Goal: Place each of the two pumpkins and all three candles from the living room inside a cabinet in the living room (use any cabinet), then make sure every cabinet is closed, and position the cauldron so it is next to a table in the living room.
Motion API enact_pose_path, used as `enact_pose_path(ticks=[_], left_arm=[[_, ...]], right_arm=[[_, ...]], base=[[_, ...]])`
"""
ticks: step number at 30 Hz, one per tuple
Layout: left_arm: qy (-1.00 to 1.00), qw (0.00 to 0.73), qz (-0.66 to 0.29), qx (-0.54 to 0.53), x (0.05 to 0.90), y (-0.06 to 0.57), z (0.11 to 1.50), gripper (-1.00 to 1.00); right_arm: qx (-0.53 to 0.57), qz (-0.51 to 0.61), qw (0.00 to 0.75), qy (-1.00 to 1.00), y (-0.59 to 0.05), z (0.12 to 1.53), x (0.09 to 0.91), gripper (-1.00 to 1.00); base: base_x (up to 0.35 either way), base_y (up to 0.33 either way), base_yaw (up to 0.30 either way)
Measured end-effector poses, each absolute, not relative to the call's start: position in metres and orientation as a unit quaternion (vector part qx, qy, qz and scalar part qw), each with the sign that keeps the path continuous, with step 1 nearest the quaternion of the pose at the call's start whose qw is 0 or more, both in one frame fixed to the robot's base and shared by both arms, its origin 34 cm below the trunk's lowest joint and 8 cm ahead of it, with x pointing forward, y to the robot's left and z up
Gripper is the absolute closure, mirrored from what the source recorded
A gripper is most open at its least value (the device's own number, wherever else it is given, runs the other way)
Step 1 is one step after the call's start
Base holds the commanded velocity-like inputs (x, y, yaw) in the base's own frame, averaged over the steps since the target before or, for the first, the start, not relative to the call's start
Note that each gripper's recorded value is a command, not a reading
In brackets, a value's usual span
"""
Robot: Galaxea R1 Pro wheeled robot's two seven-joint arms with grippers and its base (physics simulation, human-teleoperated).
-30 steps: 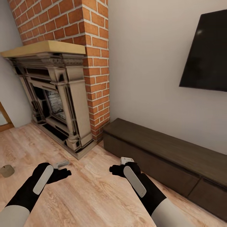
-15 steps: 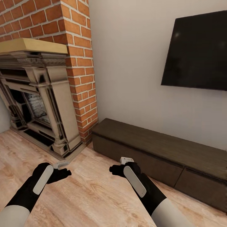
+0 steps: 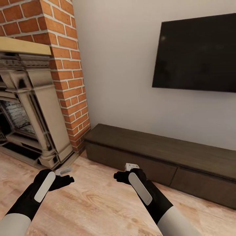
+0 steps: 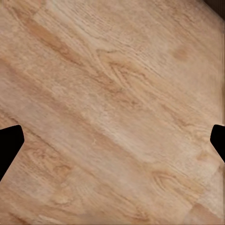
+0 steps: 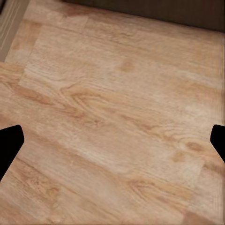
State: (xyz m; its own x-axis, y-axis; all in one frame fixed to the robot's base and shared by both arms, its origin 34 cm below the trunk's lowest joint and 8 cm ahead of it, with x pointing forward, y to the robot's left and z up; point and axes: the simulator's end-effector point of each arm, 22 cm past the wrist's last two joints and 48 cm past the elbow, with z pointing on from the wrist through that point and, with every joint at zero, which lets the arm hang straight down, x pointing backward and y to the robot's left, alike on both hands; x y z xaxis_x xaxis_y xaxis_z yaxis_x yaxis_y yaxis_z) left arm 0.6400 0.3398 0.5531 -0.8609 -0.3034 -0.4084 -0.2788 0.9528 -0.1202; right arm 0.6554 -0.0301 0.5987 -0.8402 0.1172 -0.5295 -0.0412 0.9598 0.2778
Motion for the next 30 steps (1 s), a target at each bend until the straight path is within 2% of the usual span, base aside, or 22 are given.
enact_pose_path(ticks=[13, 30], left_arm=[[0.964, 0.216, -0.028, -0.151, 0.6400, 0.3398, 0.5532, -1.00], [0.964, 0.216, -0.028, -0.150, 0.6399, 0.3396, 0.5530, -1.00]], right_arm=[[0.020, 0.141, 0.282, 0.949, -0.0298, 0.5988, 0.6554, -1.00], [0.020, 0.141, 0.282, 0.949, -0.0296, 0.5989, 0.6553, -1.00]], base=[[0.010, 0.141, -0.280], [0.012, 0.071, -0.279]])
